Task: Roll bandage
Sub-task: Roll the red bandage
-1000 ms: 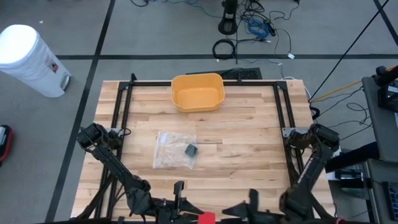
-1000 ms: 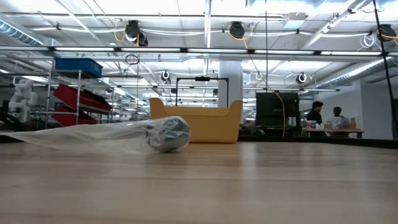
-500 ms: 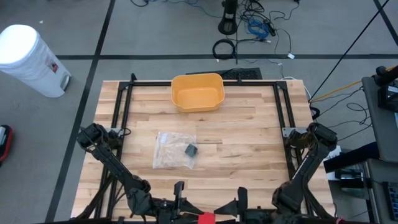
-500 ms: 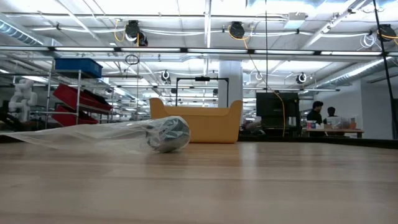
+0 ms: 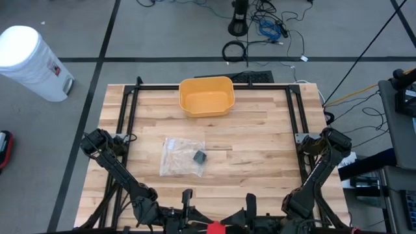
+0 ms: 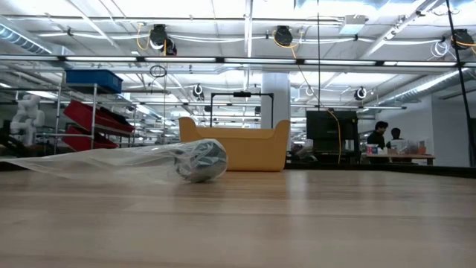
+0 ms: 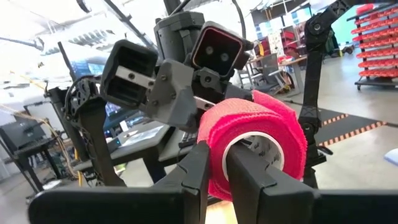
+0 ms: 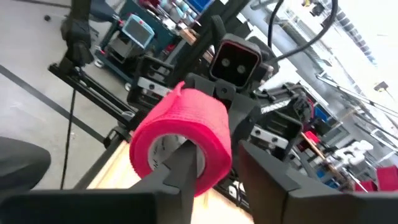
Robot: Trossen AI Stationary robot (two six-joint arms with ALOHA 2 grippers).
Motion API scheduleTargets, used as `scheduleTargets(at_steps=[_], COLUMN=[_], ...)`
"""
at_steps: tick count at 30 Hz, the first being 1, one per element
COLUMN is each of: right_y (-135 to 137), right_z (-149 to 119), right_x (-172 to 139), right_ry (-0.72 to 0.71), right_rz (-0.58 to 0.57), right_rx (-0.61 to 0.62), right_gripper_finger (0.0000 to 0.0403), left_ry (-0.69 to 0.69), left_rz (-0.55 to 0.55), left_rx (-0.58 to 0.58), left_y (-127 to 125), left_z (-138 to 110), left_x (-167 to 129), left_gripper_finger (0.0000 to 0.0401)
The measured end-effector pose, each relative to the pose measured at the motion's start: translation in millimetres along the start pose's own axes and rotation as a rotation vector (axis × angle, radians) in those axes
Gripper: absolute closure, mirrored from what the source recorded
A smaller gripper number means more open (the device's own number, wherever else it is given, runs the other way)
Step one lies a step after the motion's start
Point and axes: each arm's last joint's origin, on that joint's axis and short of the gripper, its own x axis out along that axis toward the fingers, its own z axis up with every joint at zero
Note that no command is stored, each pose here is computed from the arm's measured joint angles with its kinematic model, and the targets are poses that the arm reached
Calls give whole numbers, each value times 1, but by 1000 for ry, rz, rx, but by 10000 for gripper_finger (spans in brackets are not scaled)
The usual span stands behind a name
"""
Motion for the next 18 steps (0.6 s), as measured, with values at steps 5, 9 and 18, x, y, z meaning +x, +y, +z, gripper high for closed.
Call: scheduleTargets(at_steps=[5,9,18], right_y=[0,-1,0], right_z=[2,1,2], right_x=[0,1,-1], right_ry=[-28,-25,-16], right_rz=[25,21,7], right_rx=[8,1,-35], right_gripper_finger=[333,359,378], left_ry=[6,7,34], left_rz=[12,13,58], left_rx=[-12,-12,-1], left_y=[0,0,-3], left_z=[0,0,2], left_x=[0,0,-4], left_gripper_finger=[347,343,251])
